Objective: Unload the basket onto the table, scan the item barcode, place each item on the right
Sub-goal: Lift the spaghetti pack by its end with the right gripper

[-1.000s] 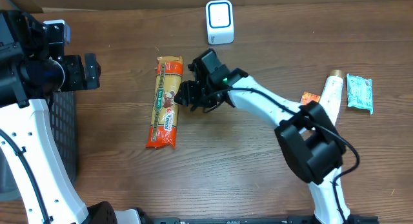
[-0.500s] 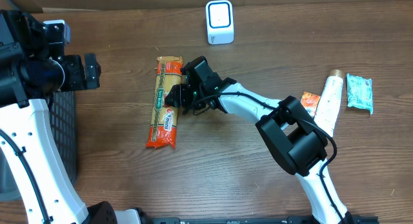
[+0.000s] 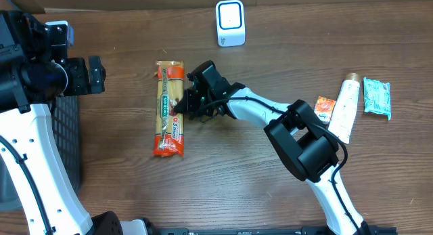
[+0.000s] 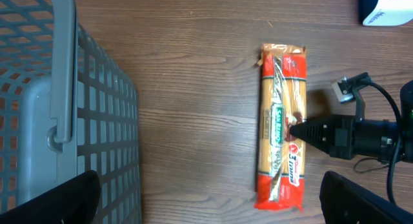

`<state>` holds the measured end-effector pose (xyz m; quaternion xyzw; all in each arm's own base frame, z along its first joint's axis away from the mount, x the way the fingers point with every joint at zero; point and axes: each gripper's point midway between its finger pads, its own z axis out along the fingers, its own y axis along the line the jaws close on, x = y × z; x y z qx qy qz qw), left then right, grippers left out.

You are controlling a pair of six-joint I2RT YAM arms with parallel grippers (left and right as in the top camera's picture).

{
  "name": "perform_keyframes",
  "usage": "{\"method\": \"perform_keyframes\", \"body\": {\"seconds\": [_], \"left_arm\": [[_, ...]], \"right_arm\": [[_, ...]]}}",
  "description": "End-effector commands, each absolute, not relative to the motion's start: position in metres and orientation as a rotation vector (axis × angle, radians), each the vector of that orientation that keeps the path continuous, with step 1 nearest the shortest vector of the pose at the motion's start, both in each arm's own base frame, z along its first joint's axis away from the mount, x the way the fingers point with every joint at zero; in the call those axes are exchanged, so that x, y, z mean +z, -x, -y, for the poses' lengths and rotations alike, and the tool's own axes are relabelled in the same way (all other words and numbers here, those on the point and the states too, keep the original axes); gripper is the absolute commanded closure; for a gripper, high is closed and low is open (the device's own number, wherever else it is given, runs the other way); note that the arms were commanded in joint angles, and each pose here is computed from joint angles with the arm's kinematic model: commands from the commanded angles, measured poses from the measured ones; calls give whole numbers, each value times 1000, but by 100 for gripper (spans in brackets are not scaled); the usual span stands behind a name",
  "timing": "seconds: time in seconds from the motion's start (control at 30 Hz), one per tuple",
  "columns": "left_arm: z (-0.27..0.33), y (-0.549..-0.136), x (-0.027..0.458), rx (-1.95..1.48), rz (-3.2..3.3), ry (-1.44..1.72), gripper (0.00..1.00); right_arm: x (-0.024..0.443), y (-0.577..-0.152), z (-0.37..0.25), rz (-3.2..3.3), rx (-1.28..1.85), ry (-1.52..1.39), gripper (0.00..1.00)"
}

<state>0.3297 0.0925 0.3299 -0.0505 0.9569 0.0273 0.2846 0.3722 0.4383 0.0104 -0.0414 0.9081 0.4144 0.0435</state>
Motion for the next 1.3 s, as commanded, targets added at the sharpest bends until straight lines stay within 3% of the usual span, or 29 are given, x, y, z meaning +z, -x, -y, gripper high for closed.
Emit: {"method": "perform_keyframes", "body": {"seconds": [0.0, 0.3, 0.53, 0.73, 0.87, 1.1, 1.27], "left_arm": [[-89, -332, 328, 65, -2567, 105, 0], [-89, -332, 328, 64, -2566, 105, 0], [-89, -332, 328, 64, -2567, 105, 0], [-89, -332, 328, 64, -2567, 105, 0], [-89, -332, 328, 64, -2566, 105, 0], [-89, -332, 328, 64, -2566, 105, 1], [-89, -332, 328, 64, -2566, 105, 0]], "right_arm": [[-20, -360, -416, -2892, 1247, 106, 96], [79, -382, -351, -2806, 1066, 236, 96], [129, -372, -259, -2823, 443, 148, 96], [125, -369, -200, -2754, -198, 173, 96], [114, -372, -179, -2713, -451, 196, 97], [105, -373, -177, -2715, -511, 213, 96], [92, -356, -207, -2815, -319, 359, 96]]}}
